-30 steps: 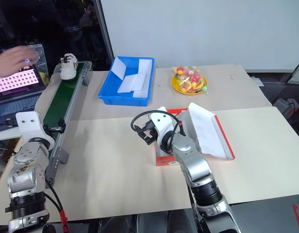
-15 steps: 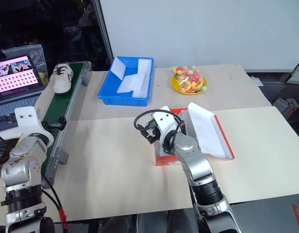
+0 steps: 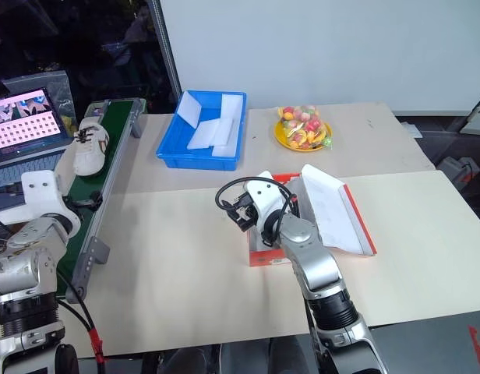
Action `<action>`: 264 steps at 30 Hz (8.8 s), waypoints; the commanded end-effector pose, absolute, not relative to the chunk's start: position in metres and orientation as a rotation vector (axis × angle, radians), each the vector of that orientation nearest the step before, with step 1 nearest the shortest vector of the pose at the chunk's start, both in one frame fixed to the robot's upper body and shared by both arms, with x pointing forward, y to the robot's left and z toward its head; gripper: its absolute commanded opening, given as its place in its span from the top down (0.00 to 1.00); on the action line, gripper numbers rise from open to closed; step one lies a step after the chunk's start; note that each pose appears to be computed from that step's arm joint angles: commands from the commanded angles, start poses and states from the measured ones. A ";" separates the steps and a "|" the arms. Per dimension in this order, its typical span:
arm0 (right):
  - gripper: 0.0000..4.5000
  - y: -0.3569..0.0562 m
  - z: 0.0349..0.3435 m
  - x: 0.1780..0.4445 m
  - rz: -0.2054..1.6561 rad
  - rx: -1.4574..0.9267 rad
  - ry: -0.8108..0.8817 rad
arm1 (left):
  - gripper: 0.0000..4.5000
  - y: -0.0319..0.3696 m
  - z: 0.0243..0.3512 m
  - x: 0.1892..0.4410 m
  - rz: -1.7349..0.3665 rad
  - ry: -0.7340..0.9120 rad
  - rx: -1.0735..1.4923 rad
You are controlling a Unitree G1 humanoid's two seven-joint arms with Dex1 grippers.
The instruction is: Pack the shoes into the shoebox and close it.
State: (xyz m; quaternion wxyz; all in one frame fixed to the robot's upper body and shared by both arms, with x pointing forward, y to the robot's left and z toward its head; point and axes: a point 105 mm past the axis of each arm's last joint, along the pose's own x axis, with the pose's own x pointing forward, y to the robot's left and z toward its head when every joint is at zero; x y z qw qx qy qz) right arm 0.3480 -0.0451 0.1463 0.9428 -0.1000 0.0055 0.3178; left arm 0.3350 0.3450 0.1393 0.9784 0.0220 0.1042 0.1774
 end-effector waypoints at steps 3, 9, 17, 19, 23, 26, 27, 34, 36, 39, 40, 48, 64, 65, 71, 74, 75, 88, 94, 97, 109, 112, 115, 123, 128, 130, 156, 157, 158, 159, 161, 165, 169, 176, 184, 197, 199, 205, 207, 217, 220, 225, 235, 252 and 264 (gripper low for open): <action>0.03 -0.045 0.157 0.345 0.651 -0.200 -0.029 | 0.00 0.371 0.157 0.326 0.460 0.147 0.060; 0.03 -0.045 0.157 0.344 0.652 -0.195 -0.028 | 0.00 0.371 0.155 0.326 0.460 0.150 0.046; 0.03 -0.046 0.160 0.344 0.648 -0.187 -0.032 | 0.00 0.370 0.150 0.328 0.454 0.165 0.032; 0.03 -0.046 0.161 0.344 0.646 -0.182 -0.034 | 0.00 0.368 0.144 0.329 0.448 0.190 0.011; 0.03 -0.047 0.164 0.344 0.644 -0.169 -0.038 | 0.00 0.358 0.139 0.331 0.414 0.200 -0.007; 0.00 -0.048 0.166 0.344 0.641 -0.165 -0.040 | 0.09 0.352 0.141 0.332 0.394 0.187 -0.021; 0.00 -0.048 0.166 0.344 0.640 -0.164 -0.040 | 0.14 0.350 0.142 0.333 0.386 0.184 -0.021; 0.00 -0.050 0.168 0.345 0.633 -0.157 -0.044 | 0.60 0.354 0.143 0.334 0.407 0.195 -0.029; 0.00 -0.050 0.169 0.345 0.632 -0.154 -0.046 | 0.60 0.354 0.143 0.334 0.406 0.195 -0.034; 0.00 -0.052 0.170 0.345 0.625 -0.151 -0.047 | 0.60 0.353 0.142 0.335 0.402 0.198 -0.037; 0.00 -0.052 0.170 0.345 0.623 -0.151 -0.047 | 0.60 0.352 0.142 0.336 0.400 0.199 -0.037; 0.00 -0.057 0.171 0.346 0.608 -0.152 -0.047 | 0.60 0.345 0.138 0.339 0.388 0.210 -0.028; 0.00 -0.059 0.171 0.347 0.598 -0.157 -0.040 | 1.00 0.339 0.148 0.341 0.389 0.170 0.051; 0.00 -0.059 0.171 0.347 0.598 -0.156 -0.039 | 1.00 0.339 0.162 0.342 0.401 0.118 0.098; 0.00 -0.058 0.170 0.348 0.599 -0.142 -0.028 | 1.00 0.284 0.224 0.353 0.285 -0.132 0.439; 0.00 -0.057 0.168 0.351 0.595 -0.098 -0.002 | 1.00 0.249 0.238 0.358 0.173 -0.201 0.516; 0.00 -0.056 0.170 0.352 0.598 -0.039 0.009 | 1.00 0.229 0.240 0.361 0.098 -0.220 0.491; 0.00 -0.064 0.213 0.364 0.715 0.826 0.220 | 1.00 0.106 0.211 0.341 -0.490 -0.107 0.130; 0.00 -0.056 0.209 0.366 0.700 0.833 0.276 | 1.00 0.088 0.212 0.339 -0.565 -0.110 0.113; 0.00 -0.052 0.211 0.368 0.700 0.848 0.279 | 1.00 0.069 0.207 0.333 -0.662 -0.090 0.091; 0.00 -0.039 0.232 0.371 0.761 0.979 0.245 | 1.00 0.021 0.196 0.315 -0.882 -0.025 0.025; 0.00 -0.039 0.241 0.370 0.780 1.026 0.223 | 1.00 0.021 0.196 0.320 -0.878 -0.024 0.023; 0.00 -0.039 0.244 0.369 0.789 1.041 0.216 | 1.00 0.022 0.197 0.323 -0.872 -0.027 0.031; 0.00 -0.035 0.258 0.364 0.827 1.059 0.177 | 1.00 0.024 0.200 0.327 -0.862 -0.039 0.022; 0.32 -0.031 0.261 0.362 0.838 1.057 0.171 | 1.00 0.024 0.200 0.327 -0.856 -0.043 0.020; 0.46 -0.030 0.262 0.362 0.843 1.056 0.168 | 1.00 0.025 0.200 0.328 -0.852 -0.043 0.021; 0.95 -0.029 0.273 0.358 0.833 1.053 0.135 | 1.00 0.028 0.203 0.332 -0.831 -0.054 0.016; 0.95 -0.030 0.274 0.358 0.831 1.050 0.127 | 1.00 0.028 0.203 0.332 -0.829 -0.055 0.015; 0.95 -0.030 0.275 0.358 0.830 1.046 0.122 | 1.00 0.028 0.203 0.332 -0.828 -0.057 0.017; 0.95 -0.030 0.274 0.358 0.828 1.036 0.123 | 1.00 0.029 0.204 0.332 -0.827 -0.058 0.018; 0.95 -0.032 0.272 0.359 0.806 1.012 0.127 | 1.00 0.030 0.203 0.333 -0.821 -0.059 0.020; 0.95 -0.037 0.266 0.360 0.780 0.992 0.129 | 1.00 0.039 0.204 0.339 -0.761 -0.069 -0.002; 0.95 -0.044 0.260 0.362 0.751 0.995 0.135 | 0.64 0.040 0.203 0.338 -0.764 -0.063 0.016; 0.95 -0.053 0.256 0.365 0.710 1.002 0.131 | 0.49 0.039 0.204 0.333 -0.795 -0.067 0.010; 0.95 -0.080 0.250 0.380 0.549 0.987 0.080 | 0.49 0.039 0.228 0.315 -0.881 -0.136 -0.113; 0.95 -0.094 0.210 0.371 0.598 0.535 0.373 | 0.49 0.138 0.184 0.289 -0.998 -0.012 0.387; 0.95 -0.098 0.206 0.368 0.620 0.483 0.426 | 0.49 0.138 0.179 0.289 -1.030 -0.021 0.442; 0.95 -0.106 0.191 0.352 0.673 0.284 0.627 | 0.49 0.123 0.171 0.289 -1.131 -0.068 0.483; 0.95 -0.108 0.187 0.349 0.677 0.220 0.678 | 0.49 0.116 0.170 0.286 -1.163 -0.080 0.483; 0.95 -0.119 0.168 0.365 0.584 0.181 0.758 | 0.49 0.106 0.176 0.284 -1.173 -0.115 0.478; 0.95 -0.122 0.154 0.374 0.536 0.190 0.763 | 0.49 0.104 0.178 0.284 -1.164 -0.120 0.473; 0.95 -0.115 0.130 0.383 0.508 0.187 0.784 | 0.49 0.104 0.179 0.284 -1.152 -0.126 0.474; 0.95 -0.094 0.086 0.370 0.562 0.072 0.888 | 0.49 0.101 0.179 0.286 -1.147 -0.127 0.472; 0.24 -0.104 0.131 0.386 0.502 0.148 0.734 | 0.48 0.099 0.182 0.290 -1.149 -0.143 0.480; 0.24 -0.123 0.202 0.371 0.477 0.259 0.541 | 0.48 0.096 0.184 0.293 -1.163 -0.151 0.472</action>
